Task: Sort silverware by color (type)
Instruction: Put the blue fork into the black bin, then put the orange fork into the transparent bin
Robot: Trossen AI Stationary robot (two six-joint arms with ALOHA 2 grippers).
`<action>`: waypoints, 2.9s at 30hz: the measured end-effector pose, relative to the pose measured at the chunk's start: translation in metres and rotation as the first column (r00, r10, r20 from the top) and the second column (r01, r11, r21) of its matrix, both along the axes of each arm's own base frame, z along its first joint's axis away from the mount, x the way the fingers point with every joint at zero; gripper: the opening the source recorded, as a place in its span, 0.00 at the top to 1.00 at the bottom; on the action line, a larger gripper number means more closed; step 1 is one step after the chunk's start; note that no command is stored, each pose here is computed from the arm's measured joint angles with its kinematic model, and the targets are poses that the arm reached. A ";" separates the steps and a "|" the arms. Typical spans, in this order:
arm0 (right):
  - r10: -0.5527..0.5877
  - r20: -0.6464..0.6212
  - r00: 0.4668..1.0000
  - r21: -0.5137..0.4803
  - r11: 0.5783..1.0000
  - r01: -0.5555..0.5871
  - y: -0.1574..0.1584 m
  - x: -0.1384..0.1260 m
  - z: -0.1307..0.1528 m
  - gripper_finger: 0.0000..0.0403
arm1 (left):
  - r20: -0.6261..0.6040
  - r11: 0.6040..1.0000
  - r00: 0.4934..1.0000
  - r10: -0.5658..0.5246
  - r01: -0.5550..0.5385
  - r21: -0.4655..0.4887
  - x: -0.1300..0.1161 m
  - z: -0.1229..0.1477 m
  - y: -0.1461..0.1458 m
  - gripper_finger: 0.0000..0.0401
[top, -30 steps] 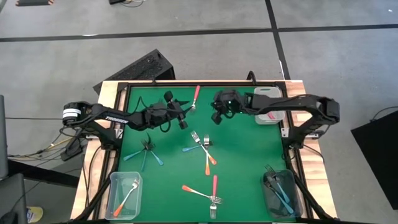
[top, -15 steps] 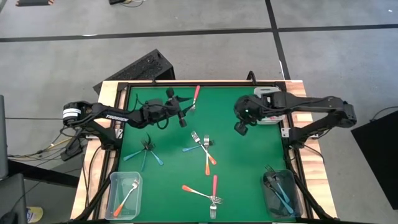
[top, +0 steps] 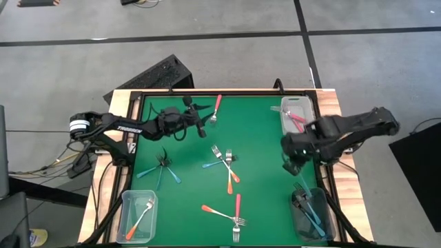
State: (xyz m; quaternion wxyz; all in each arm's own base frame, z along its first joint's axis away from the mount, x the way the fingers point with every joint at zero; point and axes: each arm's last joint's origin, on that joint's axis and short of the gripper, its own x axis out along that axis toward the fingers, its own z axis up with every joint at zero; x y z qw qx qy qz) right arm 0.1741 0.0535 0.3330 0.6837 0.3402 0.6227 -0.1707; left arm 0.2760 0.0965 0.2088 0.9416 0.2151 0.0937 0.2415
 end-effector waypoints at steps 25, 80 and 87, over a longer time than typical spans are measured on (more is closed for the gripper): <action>-0.096 -0.386 0.918 -0.040 0.995 0.087 0.103 0.002 -0.065 0.75 | 0.174 0.994 0.982 -0.076 0.088 -0.061 0.000 0.012 0.000 0.67; 0.547 0.332 0.769 -0.327 0.831 -0.450 -0.121 0.200 -0.189 0.62 | -0.255 0.920 0.953 0.166 -0.242 -0.307 -0.024 -0.015 -0.063 0.67; 0.559 0.332 0.760 -0.336 0.823 -0.458 -0.122 0.199 -0.187 0.62 | -0.267 0.917 0.946 0.182 -0.262 -0.303 -0.025 -0.016 -0.063 0.67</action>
